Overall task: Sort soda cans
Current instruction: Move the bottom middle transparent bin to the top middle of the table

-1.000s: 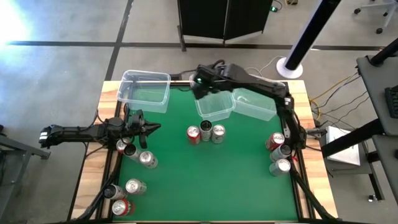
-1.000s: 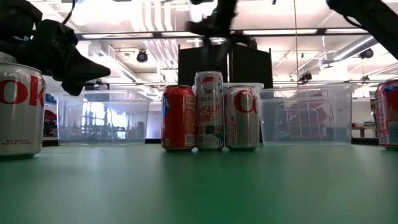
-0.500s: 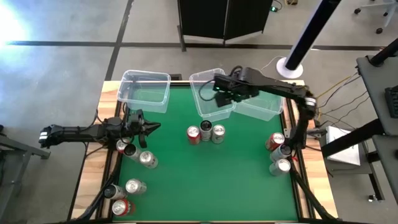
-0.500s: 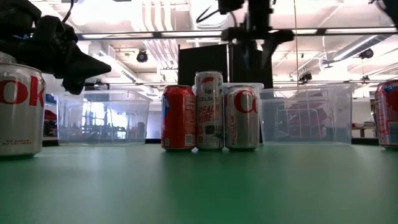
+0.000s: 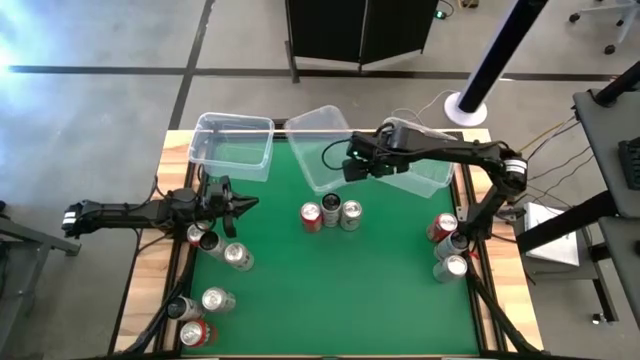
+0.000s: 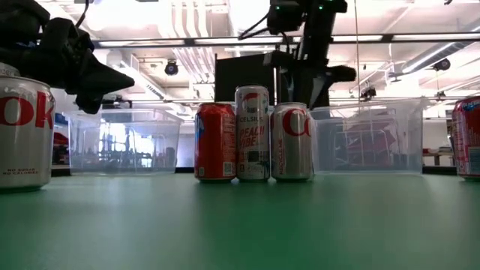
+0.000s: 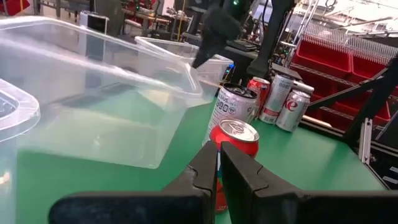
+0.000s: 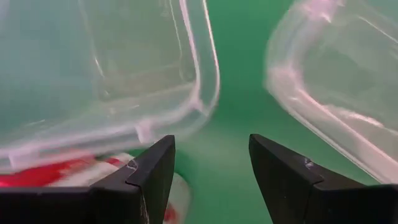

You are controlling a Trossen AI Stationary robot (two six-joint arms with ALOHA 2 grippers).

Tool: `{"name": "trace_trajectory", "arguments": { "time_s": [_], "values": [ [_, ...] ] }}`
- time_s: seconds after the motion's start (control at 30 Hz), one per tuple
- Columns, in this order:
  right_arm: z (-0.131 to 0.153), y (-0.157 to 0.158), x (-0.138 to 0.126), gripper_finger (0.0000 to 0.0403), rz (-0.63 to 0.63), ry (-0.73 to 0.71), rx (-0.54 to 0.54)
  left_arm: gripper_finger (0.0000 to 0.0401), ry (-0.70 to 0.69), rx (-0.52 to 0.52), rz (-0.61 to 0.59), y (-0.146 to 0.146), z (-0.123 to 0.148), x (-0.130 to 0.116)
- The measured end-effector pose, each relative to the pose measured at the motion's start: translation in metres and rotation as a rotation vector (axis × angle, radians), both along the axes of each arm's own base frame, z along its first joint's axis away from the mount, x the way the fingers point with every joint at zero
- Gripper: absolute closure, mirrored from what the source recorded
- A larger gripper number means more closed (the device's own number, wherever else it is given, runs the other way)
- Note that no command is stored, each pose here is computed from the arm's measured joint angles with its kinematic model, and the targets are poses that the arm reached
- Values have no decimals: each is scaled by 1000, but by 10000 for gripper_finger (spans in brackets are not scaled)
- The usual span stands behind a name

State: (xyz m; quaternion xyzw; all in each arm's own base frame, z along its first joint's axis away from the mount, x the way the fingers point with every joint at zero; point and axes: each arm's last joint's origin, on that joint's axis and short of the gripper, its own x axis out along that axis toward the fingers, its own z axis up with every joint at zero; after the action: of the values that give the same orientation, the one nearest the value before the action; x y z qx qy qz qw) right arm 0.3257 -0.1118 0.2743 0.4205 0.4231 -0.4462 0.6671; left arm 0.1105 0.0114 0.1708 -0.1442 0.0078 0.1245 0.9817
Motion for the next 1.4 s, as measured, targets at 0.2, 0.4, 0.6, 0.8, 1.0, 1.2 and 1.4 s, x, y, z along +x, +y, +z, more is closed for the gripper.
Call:
{"name": "trace_trajectory", "arguments": {
  "time_s": [0.2,0.4,0.6,0.8,1.0,1.2,1.4],
  "values": [
    [9,-1,4,202,73,-60,-24,397,0,-2,1,0,0,0],
    [35,1,13,202,451,-64,-200,397,3,-1,1,0,0,0],
    [48,25,27,202,1014,-3,-454,397,12,40,-2,0,0,0],
    [28,30,41,208,1312,23,-461,397,3,54,-2,0,1,0],
    [7,22,50,219,1460,129,-492,397,-37,81,5,0,6,0],
    [16,18,57,227,1502,155,-564,397,-144,156,43,1,18,-1],
    [1,2,61,230,1522,93,-469,397,-234,211,58,1,31,-3]
  ]
}}
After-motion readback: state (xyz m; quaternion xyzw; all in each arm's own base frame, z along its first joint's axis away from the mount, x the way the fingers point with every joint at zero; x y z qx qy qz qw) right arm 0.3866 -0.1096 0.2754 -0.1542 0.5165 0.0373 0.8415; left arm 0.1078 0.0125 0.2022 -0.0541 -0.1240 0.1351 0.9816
